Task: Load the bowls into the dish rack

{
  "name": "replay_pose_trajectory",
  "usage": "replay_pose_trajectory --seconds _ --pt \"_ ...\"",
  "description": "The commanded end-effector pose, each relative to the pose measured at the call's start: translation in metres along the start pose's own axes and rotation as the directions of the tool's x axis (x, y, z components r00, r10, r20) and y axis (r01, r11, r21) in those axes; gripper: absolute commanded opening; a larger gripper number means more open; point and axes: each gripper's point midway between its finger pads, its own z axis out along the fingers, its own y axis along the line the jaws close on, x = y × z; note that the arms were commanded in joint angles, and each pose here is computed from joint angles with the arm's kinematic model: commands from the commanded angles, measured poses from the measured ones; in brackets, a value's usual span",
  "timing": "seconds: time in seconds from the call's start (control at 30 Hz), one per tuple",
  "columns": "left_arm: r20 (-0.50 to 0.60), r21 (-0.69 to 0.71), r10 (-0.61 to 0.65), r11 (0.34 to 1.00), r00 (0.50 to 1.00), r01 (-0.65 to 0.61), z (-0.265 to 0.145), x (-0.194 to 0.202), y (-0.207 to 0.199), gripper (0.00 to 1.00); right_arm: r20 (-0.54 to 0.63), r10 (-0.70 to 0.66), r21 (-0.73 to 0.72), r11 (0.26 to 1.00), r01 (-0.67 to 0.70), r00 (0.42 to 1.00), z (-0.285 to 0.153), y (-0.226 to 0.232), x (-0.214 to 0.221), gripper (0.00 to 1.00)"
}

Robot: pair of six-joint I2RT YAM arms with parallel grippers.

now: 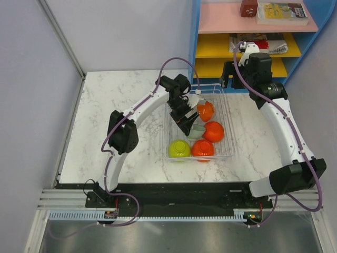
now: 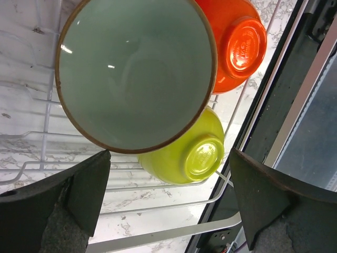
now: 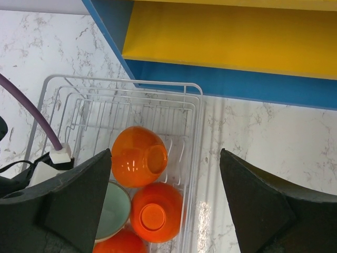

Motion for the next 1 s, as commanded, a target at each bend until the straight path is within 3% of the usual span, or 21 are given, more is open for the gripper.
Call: replay_pose_trajectory --seconds 0.0,0.2,0.23,0.37,0.7,0.97 --pt "0.008 0.056 0.049 0.997 0.999 -0.05 -0.011 -0.002 -0.022 0.98 0.055 0.008 -0.028 1.0 -0.006 0.998 -0.017 0.001 -0.013 0.91" --pt "0.007 -0.021 0.198 0.98 0.98 -0.198 -0.015 0.0 -0.023 0.94 0.042 -0.003 -0.038 0.999 0.004 0.999 -0.016 0.0 -0.007 0.9" --pt "0.055 -0.071 0.256 0.965 0.965 -0.252 -0.025 -0.011 -0.023 0.94 0.039 -0.001 -0.038 0.999 0.003 0.999 -0.015 -0.001 -0.005 0.91" --pt "0.009 -0.174 0.37 0.916 0.929 -0.362 -0.026 -0.008 -0.016 0.94 0.034 -0.001 -0.046 0.999 0.003 0.999 -0.015 -0.001 -0.003 0.91" --pt "-0.037 -0.213 0.473 0.857 0.88 -0.47 -0.006 -0.019 -0.014 0.93 0.022 0.001 -0.058 0.998 0.001 1.0 -0.013 -0.003 0.002 0.91" --pt "-0.087 -0.217 0.485 0.843 0.87 -0.492 0.017 -0.021 0.008 0.91 0.021 -0.002 -0.066 0.998 0.003 1.0 -0.017 -0.006 0.003 0.91"
